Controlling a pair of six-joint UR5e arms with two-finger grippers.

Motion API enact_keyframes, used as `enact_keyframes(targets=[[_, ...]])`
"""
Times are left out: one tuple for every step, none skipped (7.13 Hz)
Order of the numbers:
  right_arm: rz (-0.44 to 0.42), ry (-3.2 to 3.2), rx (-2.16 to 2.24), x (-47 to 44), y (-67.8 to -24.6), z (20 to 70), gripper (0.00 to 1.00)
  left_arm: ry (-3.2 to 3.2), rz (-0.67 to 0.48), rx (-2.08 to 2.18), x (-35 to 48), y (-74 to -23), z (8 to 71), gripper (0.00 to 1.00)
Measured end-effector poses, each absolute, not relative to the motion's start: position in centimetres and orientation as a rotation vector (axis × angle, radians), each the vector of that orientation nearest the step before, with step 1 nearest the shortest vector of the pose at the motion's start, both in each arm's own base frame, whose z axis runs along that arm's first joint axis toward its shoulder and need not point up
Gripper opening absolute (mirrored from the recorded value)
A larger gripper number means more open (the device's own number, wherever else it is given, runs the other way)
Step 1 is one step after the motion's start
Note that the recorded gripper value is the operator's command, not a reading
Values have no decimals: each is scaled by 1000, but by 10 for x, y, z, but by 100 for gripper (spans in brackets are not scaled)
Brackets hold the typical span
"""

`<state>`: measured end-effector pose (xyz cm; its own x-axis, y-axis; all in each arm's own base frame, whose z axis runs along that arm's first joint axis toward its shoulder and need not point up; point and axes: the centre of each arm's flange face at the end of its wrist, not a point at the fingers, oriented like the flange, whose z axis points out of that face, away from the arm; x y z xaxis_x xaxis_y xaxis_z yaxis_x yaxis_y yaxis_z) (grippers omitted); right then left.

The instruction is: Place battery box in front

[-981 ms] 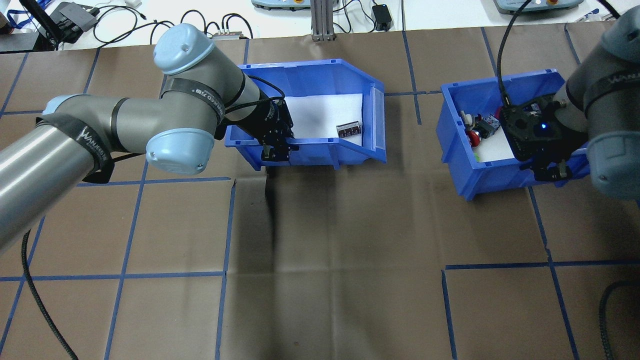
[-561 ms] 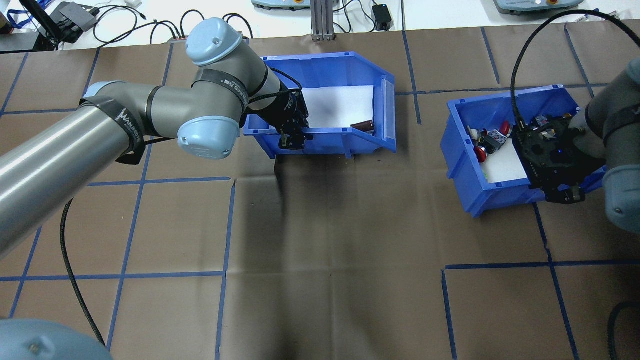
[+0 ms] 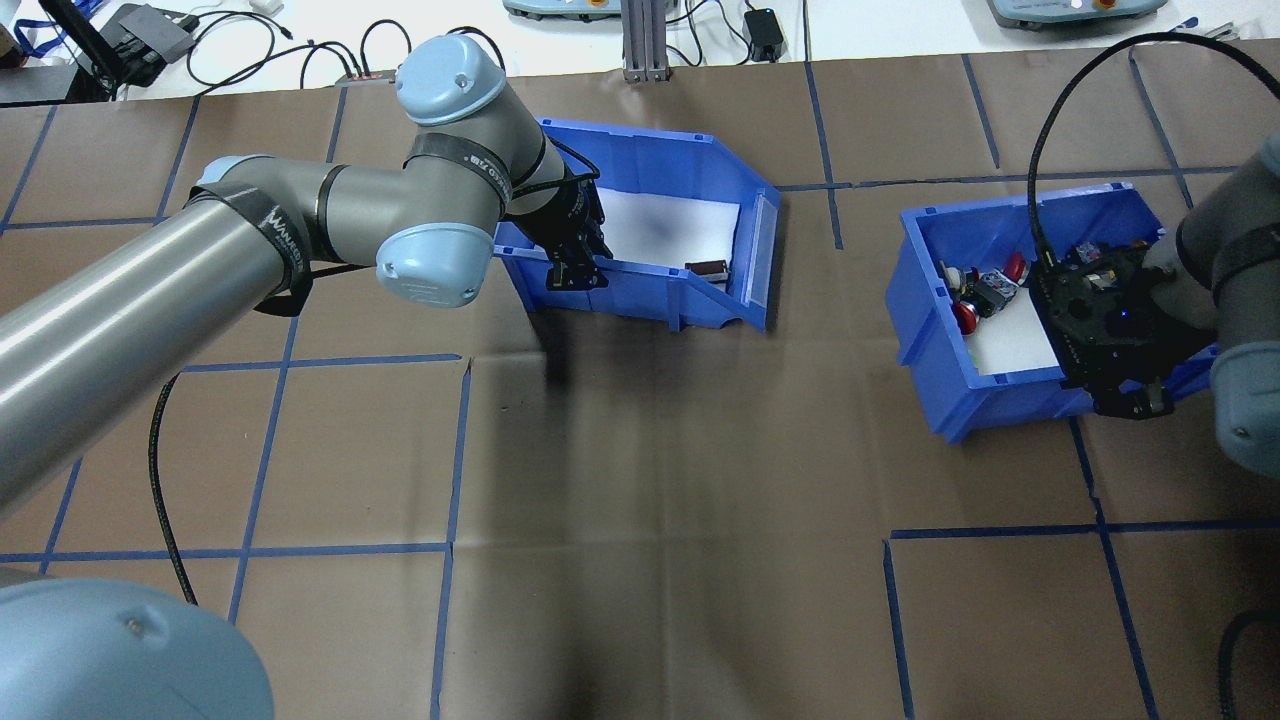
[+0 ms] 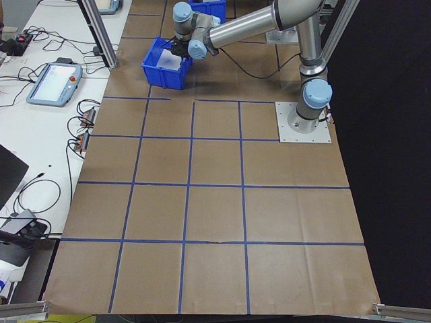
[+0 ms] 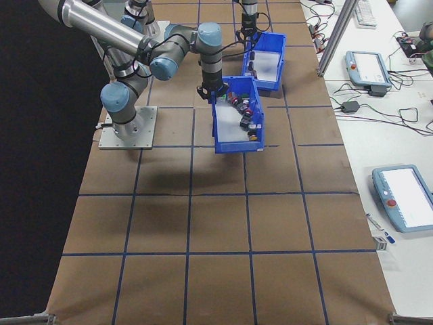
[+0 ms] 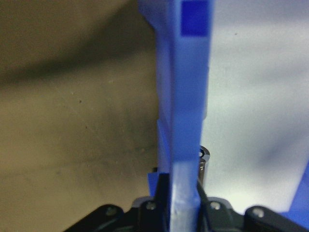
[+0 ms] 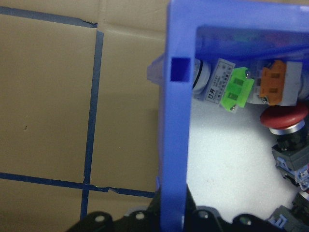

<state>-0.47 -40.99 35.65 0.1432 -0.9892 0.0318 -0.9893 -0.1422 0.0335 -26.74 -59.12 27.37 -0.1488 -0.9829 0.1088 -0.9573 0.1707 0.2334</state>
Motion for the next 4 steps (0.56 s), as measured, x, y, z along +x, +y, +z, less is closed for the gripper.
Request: enact_keyframes(targets=[[-1, -2036, 2340, -4, -408, 354, 0, -2197, -134, 1896, -265, -588, 286, 99], [-3, -2060, 2325, 0, -399, 349, 0, -2202, -97, 1889, -256, -580, 314, 99], [5, -2101, 2280, 7, -380, 347, 0, -2262, -54, 1845, -238, -569, 349, 99], [31, -2147, 2229, 20, -354, 344, 0, -2381, -12, 1735, -212, -558, 385, 99]])
